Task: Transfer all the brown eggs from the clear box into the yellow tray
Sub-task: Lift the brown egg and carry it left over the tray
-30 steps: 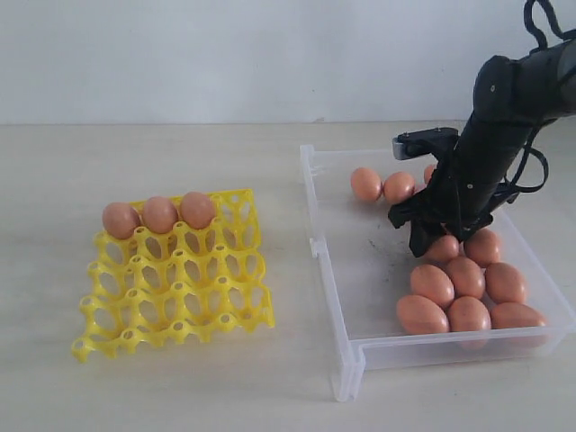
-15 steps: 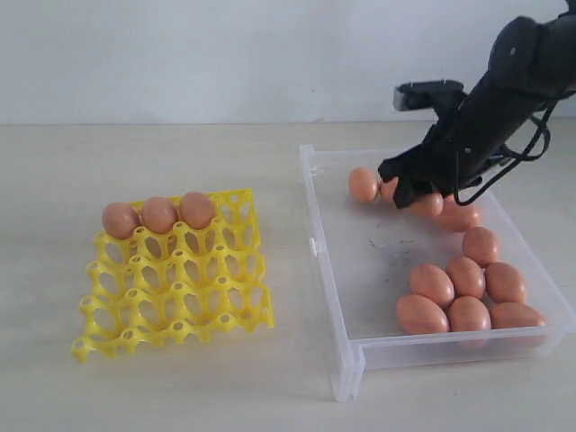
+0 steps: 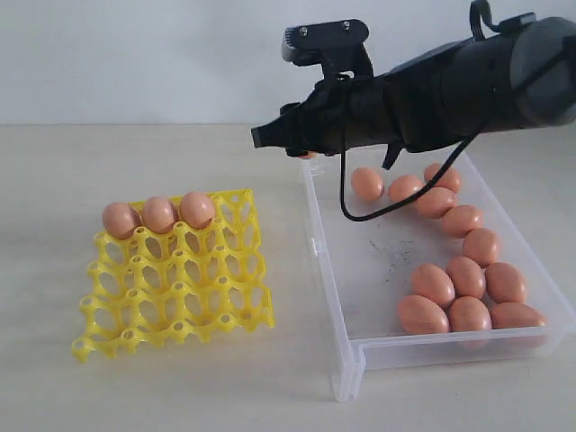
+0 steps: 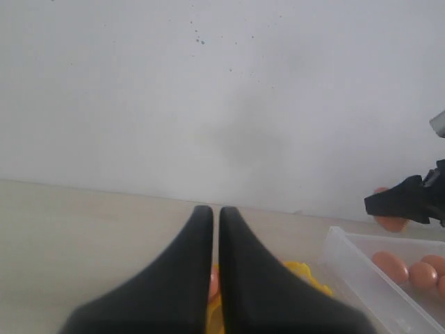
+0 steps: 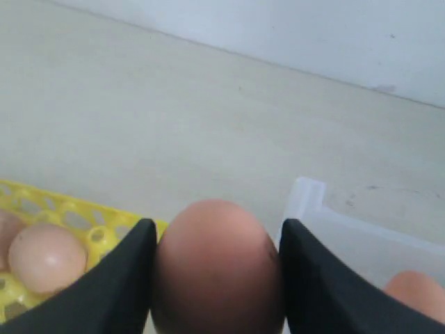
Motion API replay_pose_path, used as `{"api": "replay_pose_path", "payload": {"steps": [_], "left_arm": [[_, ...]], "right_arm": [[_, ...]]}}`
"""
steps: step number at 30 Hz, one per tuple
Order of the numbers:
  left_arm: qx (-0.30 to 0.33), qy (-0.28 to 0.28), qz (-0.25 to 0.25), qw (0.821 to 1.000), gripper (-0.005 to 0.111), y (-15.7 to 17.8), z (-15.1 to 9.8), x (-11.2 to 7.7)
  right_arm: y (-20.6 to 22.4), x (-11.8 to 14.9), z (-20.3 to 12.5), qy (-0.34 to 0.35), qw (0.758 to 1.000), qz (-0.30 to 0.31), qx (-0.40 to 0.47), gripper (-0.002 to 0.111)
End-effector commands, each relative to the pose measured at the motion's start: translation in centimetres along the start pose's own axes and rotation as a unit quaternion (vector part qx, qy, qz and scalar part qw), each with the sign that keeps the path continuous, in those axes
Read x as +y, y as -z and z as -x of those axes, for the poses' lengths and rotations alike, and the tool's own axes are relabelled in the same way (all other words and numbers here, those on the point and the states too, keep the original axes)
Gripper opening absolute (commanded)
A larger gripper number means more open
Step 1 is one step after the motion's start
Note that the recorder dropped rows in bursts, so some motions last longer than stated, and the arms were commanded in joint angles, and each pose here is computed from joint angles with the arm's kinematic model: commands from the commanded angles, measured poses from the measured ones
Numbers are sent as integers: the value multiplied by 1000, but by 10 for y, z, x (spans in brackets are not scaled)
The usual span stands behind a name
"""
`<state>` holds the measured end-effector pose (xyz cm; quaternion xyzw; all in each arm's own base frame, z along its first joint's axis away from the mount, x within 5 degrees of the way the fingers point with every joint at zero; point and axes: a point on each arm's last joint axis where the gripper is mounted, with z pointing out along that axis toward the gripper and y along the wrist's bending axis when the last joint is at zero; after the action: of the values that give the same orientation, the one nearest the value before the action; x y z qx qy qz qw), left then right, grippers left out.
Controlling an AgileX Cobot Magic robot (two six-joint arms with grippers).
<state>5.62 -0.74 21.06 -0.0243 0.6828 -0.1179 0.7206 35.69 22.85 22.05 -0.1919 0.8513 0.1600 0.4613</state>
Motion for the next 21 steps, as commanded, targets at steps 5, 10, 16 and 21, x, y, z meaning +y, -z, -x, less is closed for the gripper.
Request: {"api": "replay_pose_path", "payload": {"steps": [5, 10, 16, 21], "left_arm": [[-10, 8, -2, 1000, 4, 0, 3, 0], [-10, 8, -2, 1000, 4, 0, 3, 0], [-10, 8, -2, 1000, 4, 0, 3, 0], [-10, 8, -2, 1000, 4, 0, 3, 0]], "right_arm": [[4, 1, 17, -50, 998, -11, -32, 0], [15, 25, 31, 141, 984, 105, -10, 0], [36, 34, 38, 263, 951, 159, 31, 0], [47, 17, 42, 277, 956, 66, 73, 0]]}}
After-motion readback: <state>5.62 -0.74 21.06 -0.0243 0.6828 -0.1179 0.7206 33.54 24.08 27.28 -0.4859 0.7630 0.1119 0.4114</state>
